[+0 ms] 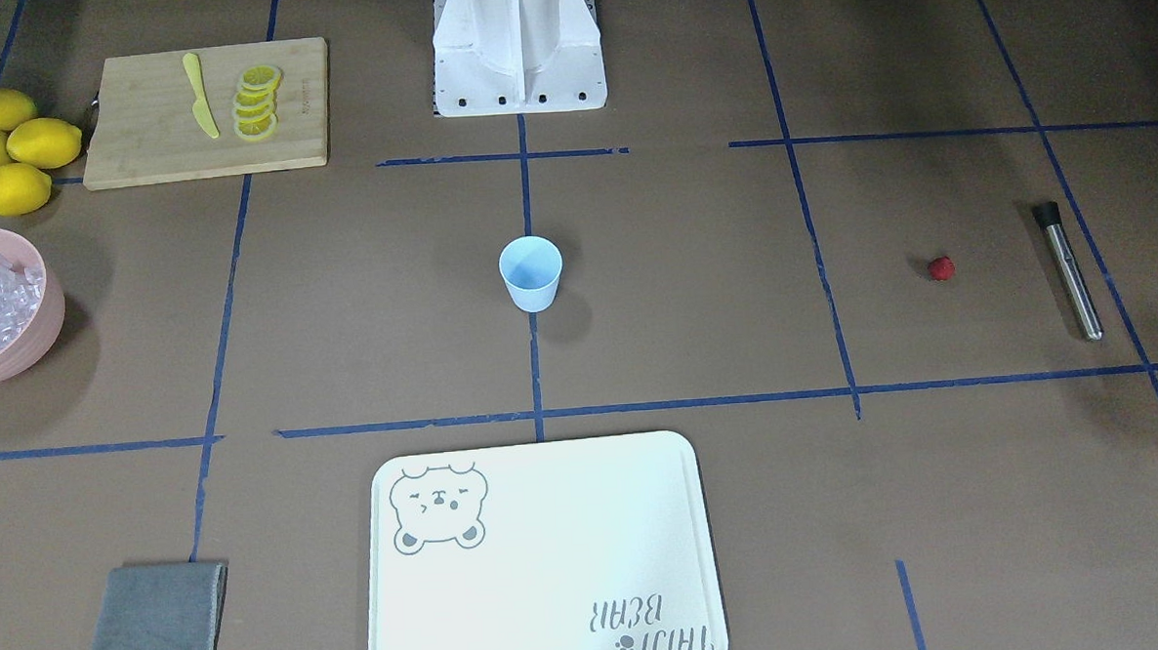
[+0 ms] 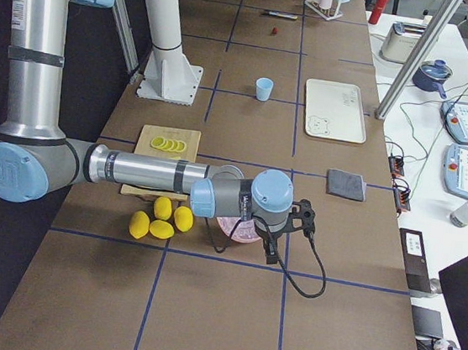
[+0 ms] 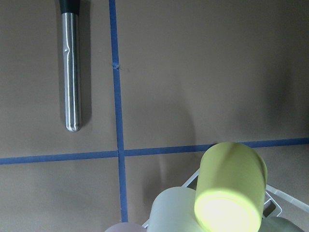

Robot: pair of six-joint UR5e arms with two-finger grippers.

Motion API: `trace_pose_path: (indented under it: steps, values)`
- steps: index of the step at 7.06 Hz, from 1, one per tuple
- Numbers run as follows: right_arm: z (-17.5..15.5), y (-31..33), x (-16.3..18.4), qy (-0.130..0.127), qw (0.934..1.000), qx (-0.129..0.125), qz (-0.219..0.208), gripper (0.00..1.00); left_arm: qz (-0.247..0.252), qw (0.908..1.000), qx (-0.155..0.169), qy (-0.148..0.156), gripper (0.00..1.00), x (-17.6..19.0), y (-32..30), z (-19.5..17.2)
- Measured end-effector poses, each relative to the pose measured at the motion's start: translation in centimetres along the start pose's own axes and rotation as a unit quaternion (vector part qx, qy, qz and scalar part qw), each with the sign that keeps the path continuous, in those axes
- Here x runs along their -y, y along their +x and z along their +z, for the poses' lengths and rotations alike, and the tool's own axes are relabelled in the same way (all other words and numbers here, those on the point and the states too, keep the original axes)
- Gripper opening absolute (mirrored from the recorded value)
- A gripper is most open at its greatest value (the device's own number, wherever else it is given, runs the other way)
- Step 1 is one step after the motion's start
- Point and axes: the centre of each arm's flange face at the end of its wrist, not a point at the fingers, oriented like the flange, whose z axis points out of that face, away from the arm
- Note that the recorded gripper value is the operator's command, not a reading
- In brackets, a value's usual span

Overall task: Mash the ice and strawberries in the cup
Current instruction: 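Move the right gripper down over the pink bowl of ice cubes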

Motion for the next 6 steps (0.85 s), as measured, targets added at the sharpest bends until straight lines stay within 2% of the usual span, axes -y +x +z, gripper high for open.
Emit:
trace_pose_path:
  steps: [2,3,5,6]
  values:
    - [1.1,-4.1,-0.1,-0.013,0.9999,-0.009,-0.002,0.94,0.001,1.0000,0.000,0.001,1.00,0.0,0.0,0.0]
    - [1.9,-6.1,-0.7,-0.021,0.9995,-0.024,0.006,0.84,0.001,1.0000,0.000,0.001,1.00,0.0,0.0,0.0]
    - [3.3,-8.9,-1.3,-0.036,0.9982,-0.046,0.012,0.75,0.001,1.0000,0.000,0.001,1.00,0.0,0.0,0.0]
    - [4.4,-10.3,-1.3,-0.045,0.9975,-0.054,0.008,0.73,0.001,1.0000,0.000,0.001,1.00,0.0,0.0,0.0]
